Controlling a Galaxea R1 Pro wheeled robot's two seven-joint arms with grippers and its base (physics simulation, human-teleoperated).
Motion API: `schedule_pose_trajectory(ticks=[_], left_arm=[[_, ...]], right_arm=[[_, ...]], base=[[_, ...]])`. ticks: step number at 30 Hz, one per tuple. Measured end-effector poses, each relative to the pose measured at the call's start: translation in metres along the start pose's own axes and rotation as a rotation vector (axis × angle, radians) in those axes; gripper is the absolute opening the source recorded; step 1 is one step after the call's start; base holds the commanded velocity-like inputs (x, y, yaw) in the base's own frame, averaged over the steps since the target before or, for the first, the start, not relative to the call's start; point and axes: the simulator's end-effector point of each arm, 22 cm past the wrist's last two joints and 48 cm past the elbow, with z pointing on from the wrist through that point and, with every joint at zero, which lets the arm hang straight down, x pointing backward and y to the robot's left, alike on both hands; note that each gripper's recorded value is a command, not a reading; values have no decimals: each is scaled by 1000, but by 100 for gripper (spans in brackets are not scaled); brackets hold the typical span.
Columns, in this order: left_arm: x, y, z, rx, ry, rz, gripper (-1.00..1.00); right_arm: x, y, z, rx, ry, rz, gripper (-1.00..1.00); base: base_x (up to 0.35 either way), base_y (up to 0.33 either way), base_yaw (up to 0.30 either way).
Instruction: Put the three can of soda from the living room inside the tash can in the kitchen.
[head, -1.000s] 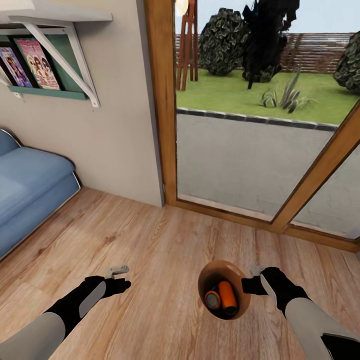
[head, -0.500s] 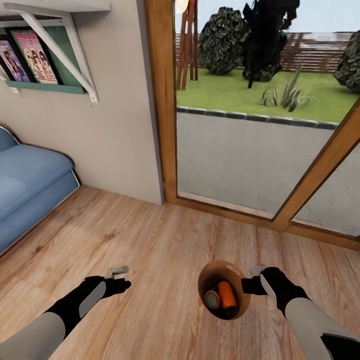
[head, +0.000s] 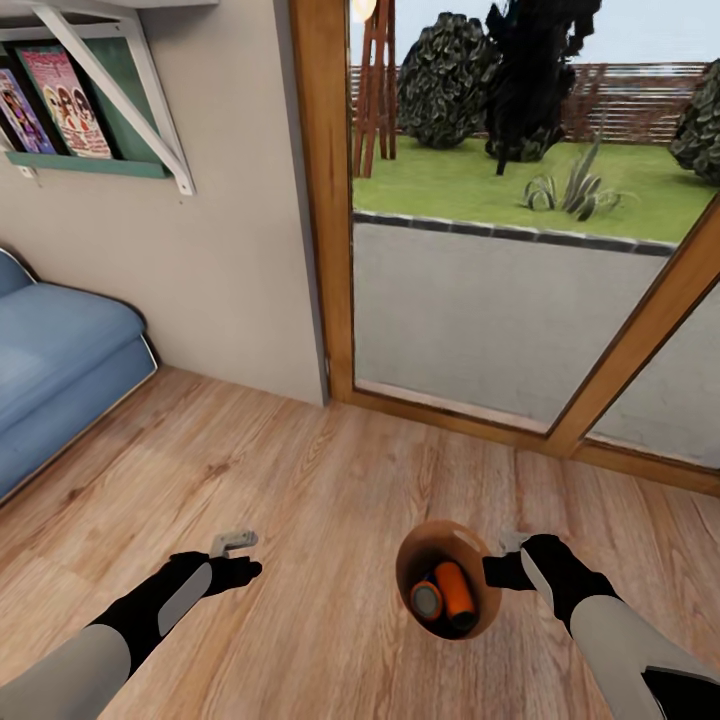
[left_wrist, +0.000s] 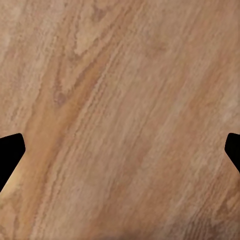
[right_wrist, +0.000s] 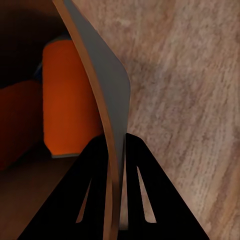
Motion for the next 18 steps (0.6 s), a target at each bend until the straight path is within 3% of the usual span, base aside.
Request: schedule_pose_trajectory(ticks=[18], left_arm=[[12, 3, 23, 1, -1, 0, 100]], right_arm=[[8, -2, 25, 0, 0, -2, -100]], base=[[0, 0, 0]])
